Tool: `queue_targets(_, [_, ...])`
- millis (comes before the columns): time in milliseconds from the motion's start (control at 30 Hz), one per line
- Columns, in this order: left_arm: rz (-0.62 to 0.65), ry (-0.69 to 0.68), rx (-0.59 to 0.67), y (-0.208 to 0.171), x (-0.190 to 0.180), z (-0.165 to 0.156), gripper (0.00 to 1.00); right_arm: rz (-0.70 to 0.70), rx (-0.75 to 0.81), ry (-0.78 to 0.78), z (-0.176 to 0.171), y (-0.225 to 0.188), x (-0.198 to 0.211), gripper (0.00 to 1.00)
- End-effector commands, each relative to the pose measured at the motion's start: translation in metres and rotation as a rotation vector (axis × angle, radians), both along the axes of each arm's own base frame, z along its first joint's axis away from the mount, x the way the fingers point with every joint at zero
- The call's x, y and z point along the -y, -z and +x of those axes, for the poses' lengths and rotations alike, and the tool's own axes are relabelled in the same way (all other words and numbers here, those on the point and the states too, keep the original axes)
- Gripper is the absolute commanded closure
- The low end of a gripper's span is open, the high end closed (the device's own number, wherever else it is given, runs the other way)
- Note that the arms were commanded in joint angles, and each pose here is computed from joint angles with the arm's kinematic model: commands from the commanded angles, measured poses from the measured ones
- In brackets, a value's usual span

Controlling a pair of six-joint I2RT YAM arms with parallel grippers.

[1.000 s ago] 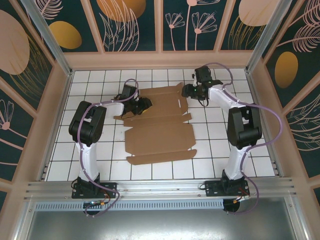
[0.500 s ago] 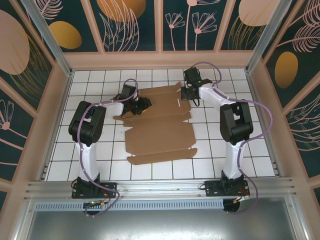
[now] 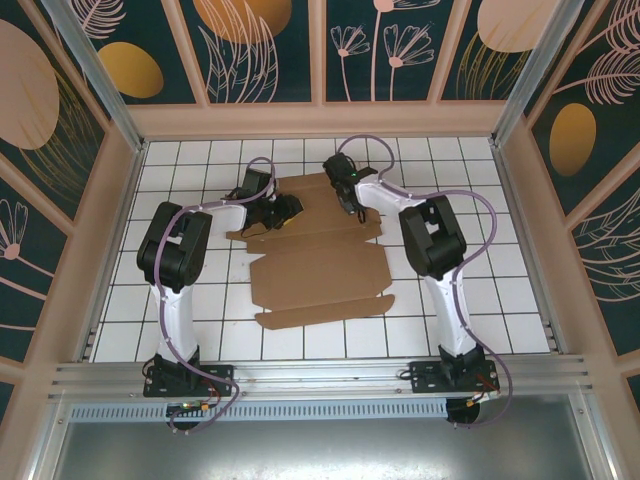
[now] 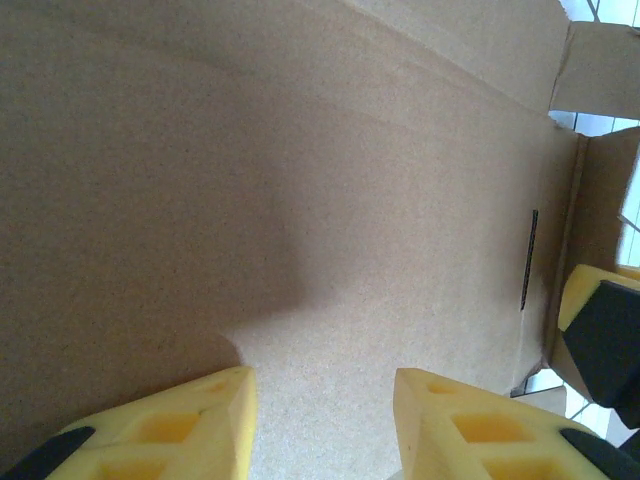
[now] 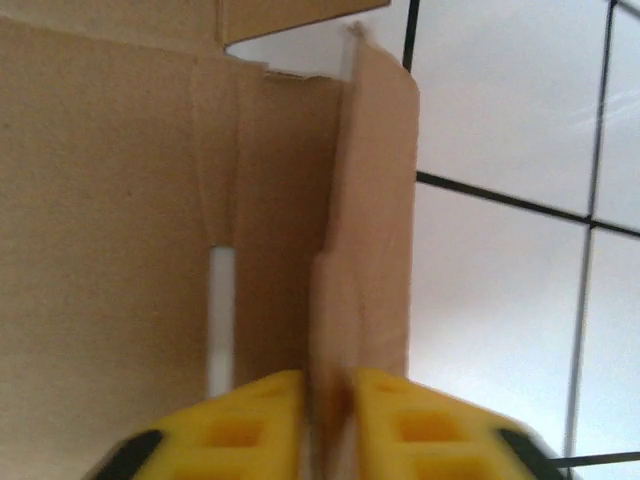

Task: Fold the paper box

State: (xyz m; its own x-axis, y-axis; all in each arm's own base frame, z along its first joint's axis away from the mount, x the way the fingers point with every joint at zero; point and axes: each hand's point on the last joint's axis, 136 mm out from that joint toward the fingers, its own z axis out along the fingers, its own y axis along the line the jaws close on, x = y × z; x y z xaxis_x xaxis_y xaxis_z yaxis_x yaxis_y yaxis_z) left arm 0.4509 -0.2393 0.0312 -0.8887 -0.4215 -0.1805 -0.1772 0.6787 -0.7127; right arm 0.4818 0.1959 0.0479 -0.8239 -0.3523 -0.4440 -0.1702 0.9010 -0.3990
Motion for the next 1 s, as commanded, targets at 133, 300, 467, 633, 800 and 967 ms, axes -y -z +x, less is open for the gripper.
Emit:
queue_targets(133, [0.034,-0.024,-0.08,0.022,-0.011,-0.01,0.59,0.367,0.236,-0.06,-0.007,-0.13,-0.026,0.43])
queue_targets(300, [-0.007,-0.026,-0.078,0.017,-0.006,-0.009,0.58,0.584,0.129,-0.126,-0.032,-0.128,-0.057,0.73])
queue_targets(467, [-0.027,-0.022,-0.076,0.015,-0.003,-0.007,0.56,0.66,-0.068,-0.096,-0.047,-0.064,-0.076,0.99])
queue_targets(633, [-0.039,-0.011,-0.078,0.012,0.0,-0.007,0.55,0.68,-0.154,-0.054,-0.044,-0.023,-0.087,1.0])
queue_targets(800, [-0.046,0.022,-0.07,0.003,0.005,-0.004,0.54,0.661,-0.219,-0.068,-0.045,0.007,-0.103,1.0])
queue_targets(967, [-0.054,0.088,-0.026,-0.027,0.011,0.003,0.5,0.548,-0.283,-0.001,-0.047,0.047,-0.089,1.0])
